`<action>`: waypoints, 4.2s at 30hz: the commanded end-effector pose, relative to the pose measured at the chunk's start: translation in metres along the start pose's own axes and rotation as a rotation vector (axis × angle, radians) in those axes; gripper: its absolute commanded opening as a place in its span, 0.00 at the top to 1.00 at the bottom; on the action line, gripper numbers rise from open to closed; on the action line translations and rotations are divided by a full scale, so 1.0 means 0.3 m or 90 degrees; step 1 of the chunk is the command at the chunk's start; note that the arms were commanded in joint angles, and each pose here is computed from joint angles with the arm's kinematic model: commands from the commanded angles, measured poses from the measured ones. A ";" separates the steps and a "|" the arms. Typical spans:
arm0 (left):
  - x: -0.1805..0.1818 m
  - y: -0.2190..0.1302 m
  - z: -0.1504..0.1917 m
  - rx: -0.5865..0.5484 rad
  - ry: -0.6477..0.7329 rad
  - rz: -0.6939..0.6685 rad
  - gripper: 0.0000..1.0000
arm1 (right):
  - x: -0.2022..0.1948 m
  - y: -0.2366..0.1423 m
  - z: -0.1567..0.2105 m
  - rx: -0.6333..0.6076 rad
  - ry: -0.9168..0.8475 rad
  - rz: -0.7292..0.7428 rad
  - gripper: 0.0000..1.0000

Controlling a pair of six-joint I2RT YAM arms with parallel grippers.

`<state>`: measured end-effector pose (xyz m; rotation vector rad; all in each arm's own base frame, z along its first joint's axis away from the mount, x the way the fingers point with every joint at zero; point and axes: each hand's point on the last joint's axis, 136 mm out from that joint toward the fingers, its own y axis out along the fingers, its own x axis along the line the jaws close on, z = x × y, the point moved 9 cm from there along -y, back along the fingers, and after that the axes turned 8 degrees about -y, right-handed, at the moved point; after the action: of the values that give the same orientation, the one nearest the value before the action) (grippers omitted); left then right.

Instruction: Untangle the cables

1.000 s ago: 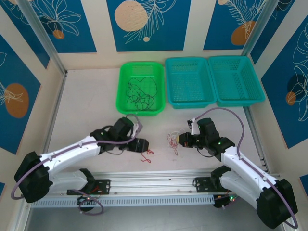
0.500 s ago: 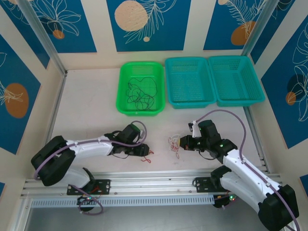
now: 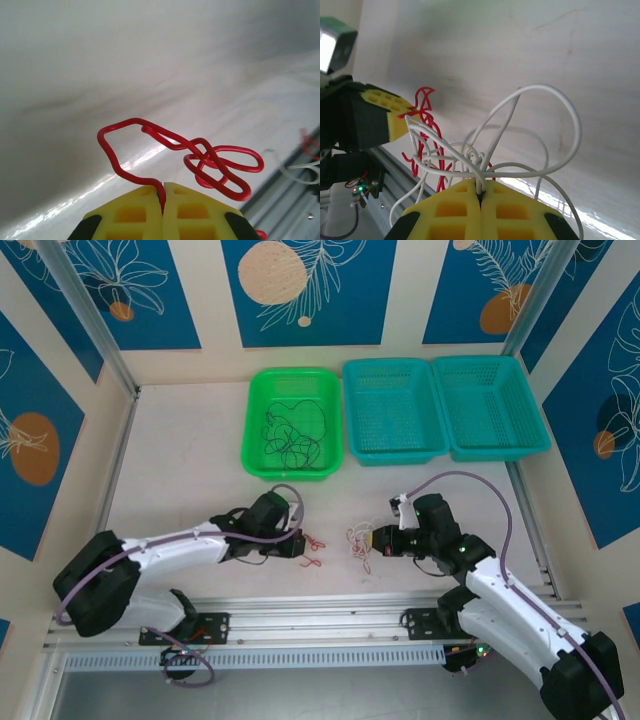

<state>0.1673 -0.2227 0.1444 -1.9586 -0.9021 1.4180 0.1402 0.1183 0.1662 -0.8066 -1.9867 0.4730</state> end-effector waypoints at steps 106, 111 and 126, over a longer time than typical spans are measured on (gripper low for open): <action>-0.311 -0.390 -0.400 -0.144 0.064 0.393 0.58 | 0.211 -0.043 -0.423 -0.095 0.086 -0.396 1.00; -0.306 -0.368 -0.391 -0.119 0.067 0.401 0.61 | 0.207 -0.039 -0.421 -0.098 0.090 -0.391 1.00; -0.311 -0.314 -0.386 -0.098 0.061 0.420 0.76 | 0.207 -0.037 -0.417 -0.094 0.088 -0.393 1.00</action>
<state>0.2423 -0.2361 0.3013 -2.5335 -0.4141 1.6217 0.2221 0.1531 0.2675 -0.2960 -2.0097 -0.0935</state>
